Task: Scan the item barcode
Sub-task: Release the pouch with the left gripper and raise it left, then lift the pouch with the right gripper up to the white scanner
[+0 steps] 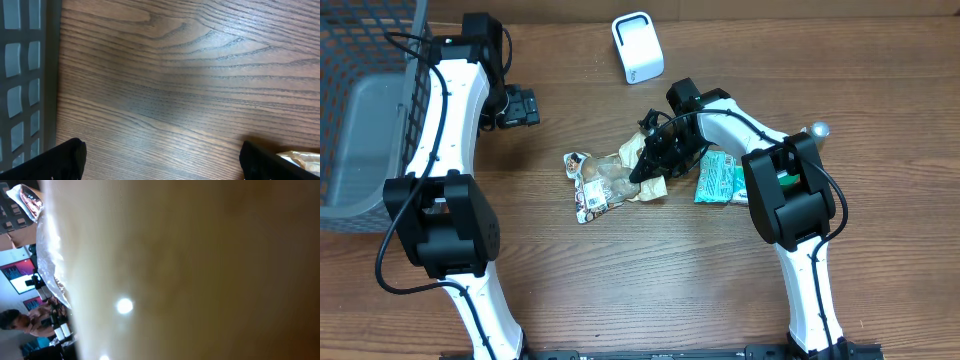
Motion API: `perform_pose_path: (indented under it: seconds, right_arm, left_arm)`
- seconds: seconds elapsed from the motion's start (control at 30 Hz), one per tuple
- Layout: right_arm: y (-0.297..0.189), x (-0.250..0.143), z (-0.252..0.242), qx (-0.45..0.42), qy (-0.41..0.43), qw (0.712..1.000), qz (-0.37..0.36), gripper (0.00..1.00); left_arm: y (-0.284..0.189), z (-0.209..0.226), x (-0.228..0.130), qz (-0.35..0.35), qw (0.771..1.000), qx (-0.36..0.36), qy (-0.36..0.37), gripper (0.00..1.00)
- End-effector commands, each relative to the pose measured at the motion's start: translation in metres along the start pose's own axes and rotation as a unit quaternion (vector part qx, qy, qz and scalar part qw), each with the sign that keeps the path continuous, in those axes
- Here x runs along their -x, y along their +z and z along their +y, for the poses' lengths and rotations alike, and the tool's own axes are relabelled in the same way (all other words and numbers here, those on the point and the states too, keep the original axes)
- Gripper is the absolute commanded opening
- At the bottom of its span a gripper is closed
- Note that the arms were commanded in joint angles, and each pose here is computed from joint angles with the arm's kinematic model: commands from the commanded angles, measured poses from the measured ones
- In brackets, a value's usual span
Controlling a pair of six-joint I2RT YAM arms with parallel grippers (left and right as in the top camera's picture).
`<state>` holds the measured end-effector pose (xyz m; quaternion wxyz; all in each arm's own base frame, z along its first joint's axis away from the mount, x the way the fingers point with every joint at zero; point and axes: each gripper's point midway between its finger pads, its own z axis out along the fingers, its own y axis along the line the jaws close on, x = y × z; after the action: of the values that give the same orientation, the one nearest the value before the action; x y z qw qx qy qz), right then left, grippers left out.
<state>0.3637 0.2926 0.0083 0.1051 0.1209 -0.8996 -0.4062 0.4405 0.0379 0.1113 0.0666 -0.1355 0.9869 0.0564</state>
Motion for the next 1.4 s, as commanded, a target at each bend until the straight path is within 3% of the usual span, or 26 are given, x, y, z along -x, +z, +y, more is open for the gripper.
perform_pose_path:
  seconds: [0.0, 0.53, 0.7, 0.83, 1.17, 1.37]
  right_arm:
    - [-0.001, 0.001, -0.008, -0.021, -0.003, 1.000, -0.004, 0.04]
    - [-0.006, 0.005, -0.002, -0.020, -0.018, 1.000, -0.008, 0.04]
    - [-0.033, 0.015, 0.030, -0.023, -0.065, 0.997, -0.021, 0.04]
    - [-0.069, 0.024, 0.052, -0.082, -0.097, 0.991, -0.044, 0.04]
    - [-0.170, 0.053, 0.108, -0.238, -0.205, 0.937, -0.151, 0.04]
    - [-0.186, 0.068, 0.122, -0.266, -0.290, 0.902, -0.178, 0.04]
  left_arm:
    - [-0.005, 0.003, 0.005, -0.010, 1.000, 0.004, 0.005, 1.00]
    - [-0.005, 0.003, 0.005, -0.010, 1.000, 0.004, 0.005, 0.99]
    - [-0.005, 0.003, 0.005, -0.010, 1.000, 0.004, 0.005, 0.99]
    - [-0.005, 0.003, 0.005, -0.010, 1.000, 0.004, 0.005, 1.00]
    - [-0.005, 0.003, 0.005, -0.010, 1.000, 0.004, 0.005, 1.00]
    - [-0.005, 0.003, 0.005, -0.010, 1.000, 0.004, 0.005, 1.00]
